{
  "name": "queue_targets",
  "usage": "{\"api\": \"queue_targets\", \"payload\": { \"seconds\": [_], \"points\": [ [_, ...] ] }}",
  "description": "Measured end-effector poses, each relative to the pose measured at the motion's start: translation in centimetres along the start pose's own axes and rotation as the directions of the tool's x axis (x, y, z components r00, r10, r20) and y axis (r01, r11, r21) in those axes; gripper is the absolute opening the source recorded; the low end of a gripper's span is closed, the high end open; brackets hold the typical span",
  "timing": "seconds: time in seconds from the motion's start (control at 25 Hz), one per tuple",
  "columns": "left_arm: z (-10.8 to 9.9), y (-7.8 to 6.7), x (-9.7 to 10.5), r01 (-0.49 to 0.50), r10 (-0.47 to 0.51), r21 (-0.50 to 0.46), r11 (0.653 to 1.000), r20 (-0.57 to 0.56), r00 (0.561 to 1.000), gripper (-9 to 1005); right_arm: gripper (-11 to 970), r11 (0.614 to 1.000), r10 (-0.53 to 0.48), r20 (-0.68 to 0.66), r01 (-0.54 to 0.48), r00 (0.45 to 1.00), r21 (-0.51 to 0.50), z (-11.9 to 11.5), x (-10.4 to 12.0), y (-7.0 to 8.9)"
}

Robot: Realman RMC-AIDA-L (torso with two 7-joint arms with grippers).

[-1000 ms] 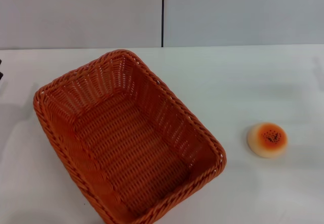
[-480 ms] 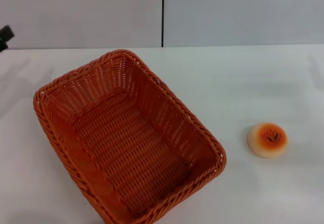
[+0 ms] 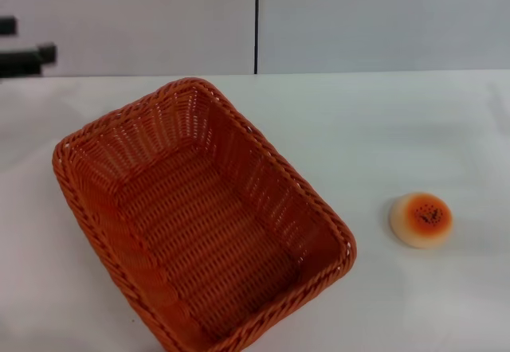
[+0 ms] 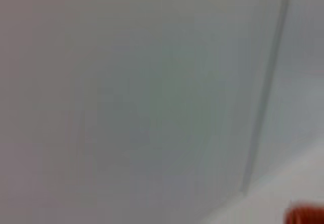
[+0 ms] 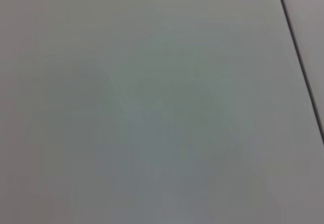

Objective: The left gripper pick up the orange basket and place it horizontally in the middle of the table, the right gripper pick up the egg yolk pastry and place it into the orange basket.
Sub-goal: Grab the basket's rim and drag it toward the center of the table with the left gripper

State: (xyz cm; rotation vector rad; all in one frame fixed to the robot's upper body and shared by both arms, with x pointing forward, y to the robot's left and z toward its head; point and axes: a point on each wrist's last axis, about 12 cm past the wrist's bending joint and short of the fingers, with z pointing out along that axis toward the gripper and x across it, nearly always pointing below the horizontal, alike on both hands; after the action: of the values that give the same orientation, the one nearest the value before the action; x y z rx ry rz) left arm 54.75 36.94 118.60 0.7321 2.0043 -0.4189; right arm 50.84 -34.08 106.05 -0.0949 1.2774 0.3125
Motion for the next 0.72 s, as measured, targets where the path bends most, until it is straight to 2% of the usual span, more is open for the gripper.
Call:
{"api": "queue_targets", "payload": {
  "seconds": [0.16,0.24,0.4,0.56,0.72],
  "points": [
    [2.4,-1.0,-1.6,-0.065,0.077,0.057,0.996,-0.236,0.969,801,552,0.999,0.034,-0.001,-0.034,0.999,0.003,0.5,-0.5,-0.7],
    [3.0,-1.4,-2.2,-0.094,0.111,0.071,0.993,-0.296,0.949,801,552,0.999,0.047,-0.005,-0.047,0.999,0.005,0.9,-0.6,-0.9],
    [3.3,-2.2,-3.7,-0.123,0.155,0.117,0.986,-0.326,0.933,801,553,0.999,0.052,-0.004,-0.052,0.999,0.003,1.5,-0.7,-1.0],
    [3.5,-2.4,-4.1,-0.128,0.163,0.123,0.984,-0.335,0.928,801,553,0.998,0.058,0.000,-0.058,0.998,-0.001,1.9,-0.7,-0.8],
    [4.5,-3.3,-4.3,-0.119,0.168,0.156,0.981,-0.360,0.918,801,553,0.998,0.062,0.004,-0.062,0.998,0.004,1.9,-0.7,-0.8]
  ]
}}
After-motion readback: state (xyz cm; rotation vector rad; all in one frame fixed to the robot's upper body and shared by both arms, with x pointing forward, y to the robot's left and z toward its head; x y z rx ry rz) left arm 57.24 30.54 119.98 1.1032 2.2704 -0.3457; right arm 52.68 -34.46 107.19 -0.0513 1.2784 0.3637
